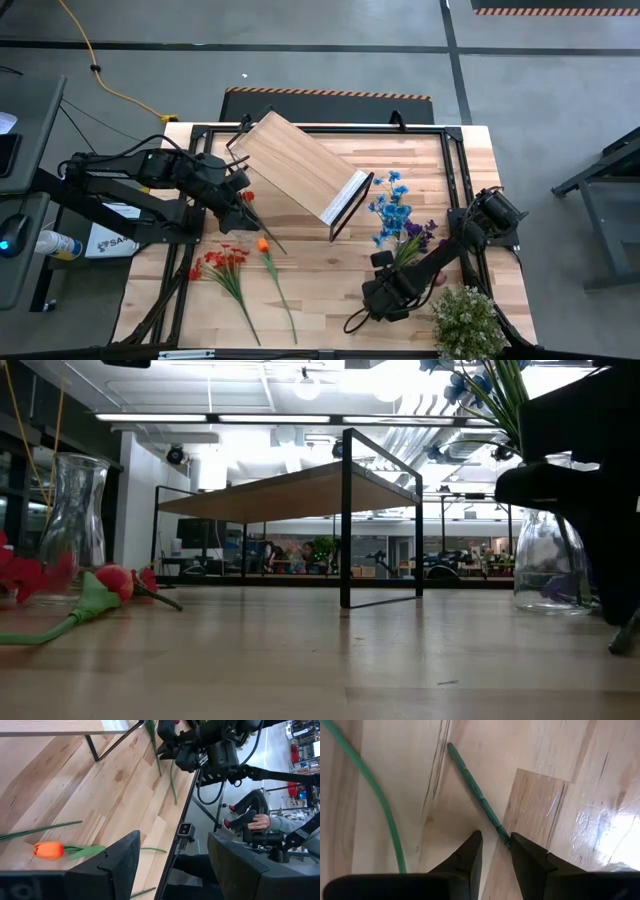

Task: Pick and place flowers into a vace then onto a shelf
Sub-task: Put the purple flower into the right transparent vase

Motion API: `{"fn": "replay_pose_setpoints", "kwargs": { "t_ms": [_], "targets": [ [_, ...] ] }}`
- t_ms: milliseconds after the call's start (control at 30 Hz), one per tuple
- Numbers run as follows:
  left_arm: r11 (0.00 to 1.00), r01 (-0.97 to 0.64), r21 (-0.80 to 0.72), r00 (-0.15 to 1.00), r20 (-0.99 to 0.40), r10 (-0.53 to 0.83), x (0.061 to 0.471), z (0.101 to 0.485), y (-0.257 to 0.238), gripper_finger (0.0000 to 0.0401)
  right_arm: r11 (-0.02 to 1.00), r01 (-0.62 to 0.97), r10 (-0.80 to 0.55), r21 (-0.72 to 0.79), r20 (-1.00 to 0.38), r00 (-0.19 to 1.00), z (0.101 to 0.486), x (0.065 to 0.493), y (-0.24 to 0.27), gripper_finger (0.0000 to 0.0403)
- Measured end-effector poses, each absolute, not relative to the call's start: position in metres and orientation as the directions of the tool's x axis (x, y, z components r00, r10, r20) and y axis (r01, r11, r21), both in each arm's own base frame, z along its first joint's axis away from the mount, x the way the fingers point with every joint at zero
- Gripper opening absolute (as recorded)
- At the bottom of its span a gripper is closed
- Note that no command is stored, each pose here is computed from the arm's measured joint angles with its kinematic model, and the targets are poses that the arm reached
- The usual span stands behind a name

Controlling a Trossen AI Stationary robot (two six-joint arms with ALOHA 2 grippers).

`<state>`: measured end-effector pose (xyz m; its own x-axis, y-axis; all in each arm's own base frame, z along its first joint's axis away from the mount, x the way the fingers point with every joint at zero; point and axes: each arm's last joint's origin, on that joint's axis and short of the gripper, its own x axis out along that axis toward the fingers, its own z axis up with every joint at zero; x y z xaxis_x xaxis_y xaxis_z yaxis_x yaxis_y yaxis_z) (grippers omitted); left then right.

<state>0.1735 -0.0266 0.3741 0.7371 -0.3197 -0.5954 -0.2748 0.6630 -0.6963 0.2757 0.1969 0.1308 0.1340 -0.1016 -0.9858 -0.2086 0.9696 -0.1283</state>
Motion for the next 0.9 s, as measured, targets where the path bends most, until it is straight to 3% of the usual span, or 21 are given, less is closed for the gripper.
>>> {"fn": "replay_pose_setpoints", "kwargs": {
  "t_ms": [900],
  "targets": [
    [0.663,-0.273,-0.697,0.740,-0.593,-0.319,0.1737,0.3744,-0.0266,0.0264,0.966,-0.214,-0.111,-0.143,-0.982,0.153,0.1395,0.2736,0.1943,0.0094]
  ]
}}
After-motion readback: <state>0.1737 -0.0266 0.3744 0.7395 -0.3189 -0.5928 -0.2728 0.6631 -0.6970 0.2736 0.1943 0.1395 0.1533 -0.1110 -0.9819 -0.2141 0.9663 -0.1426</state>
